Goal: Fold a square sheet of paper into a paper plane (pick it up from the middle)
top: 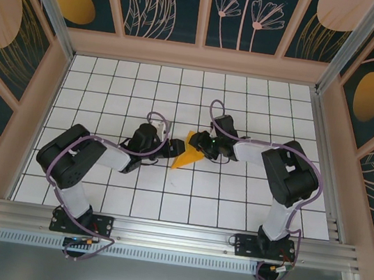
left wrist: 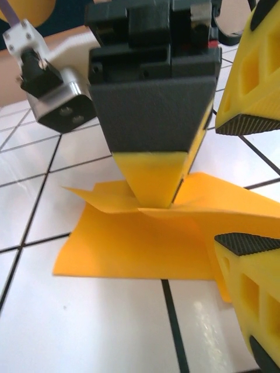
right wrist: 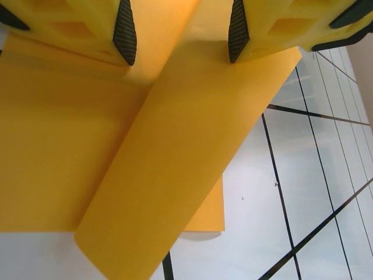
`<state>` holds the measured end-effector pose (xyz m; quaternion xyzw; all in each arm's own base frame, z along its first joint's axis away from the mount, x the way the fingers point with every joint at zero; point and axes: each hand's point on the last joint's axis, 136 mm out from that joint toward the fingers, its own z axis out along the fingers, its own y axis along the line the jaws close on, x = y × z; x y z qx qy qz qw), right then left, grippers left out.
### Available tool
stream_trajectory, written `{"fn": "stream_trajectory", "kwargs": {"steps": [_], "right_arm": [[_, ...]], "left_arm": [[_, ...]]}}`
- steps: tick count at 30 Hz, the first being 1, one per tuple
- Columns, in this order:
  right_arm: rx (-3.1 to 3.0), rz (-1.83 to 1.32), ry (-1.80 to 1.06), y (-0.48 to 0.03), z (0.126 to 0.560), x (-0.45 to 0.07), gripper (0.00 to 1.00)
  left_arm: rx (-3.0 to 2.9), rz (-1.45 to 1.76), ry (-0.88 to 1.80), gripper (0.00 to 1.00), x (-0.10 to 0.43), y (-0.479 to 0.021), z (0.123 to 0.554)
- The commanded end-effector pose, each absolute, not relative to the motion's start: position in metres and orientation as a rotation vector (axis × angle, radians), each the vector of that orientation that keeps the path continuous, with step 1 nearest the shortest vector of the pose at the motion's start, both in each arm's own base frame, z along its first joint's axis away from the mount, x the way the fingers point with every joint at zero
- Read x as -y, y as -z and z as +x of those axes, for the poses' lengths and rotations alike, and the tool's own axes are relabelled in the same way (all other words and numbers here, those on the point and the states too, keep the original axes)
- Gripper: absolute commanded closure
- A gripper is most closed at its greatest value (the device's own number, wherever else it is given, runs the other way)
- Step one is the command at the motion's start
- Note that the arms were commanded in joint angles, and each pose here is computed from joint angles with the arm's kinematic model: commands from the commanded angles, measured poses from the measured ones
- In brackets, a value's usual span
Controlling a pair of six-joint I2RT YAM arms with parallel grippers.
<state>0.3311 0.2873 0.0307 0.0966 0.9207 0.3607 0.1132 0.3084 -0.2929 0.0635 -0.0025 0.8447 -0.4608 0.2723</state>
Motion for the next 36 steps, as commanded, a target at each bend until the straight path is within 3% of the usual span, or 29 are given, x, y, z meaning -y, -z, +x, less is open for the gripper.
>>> {"fn": "stream_trajectory", "kwargs": {"steps": [1, 9, 27, 32, 36], "right_arm": [[-2.774, 0.339, -0.940, -0.004, 0.324, -0.275, 0.53], [-2.774, 0.339, -0.943, -0.005, 0.324, -0.275, 0.53], [-2.779, 0.342, -0.945, -0.004, 0.323, -0.275, 0.53], [-2.782, 0.344, -0.938, -0.003, 0.322, -0.274, 0.53], [-2.791, 0.350, -0.918, 0.000, 0.321, -0.271, 0.53]], "left_arm": [[-2.325, 0.009, 1.192, 0.50, 0.288, -0.052, 0.303], [-2.370, 0.064, 1.231, 0.54, 0.298, -0.039, 0.300], [-2.368, 0.181, 1.310, 0.74, 0.325, -0.039, 0.300], [-2.370, 0.185, 1.279, 0.73, 0.323, -0.040, 0.303], [-2.366, 0.172, 1.239, 0.66, 0.318, -0.043, 0.305]]}}
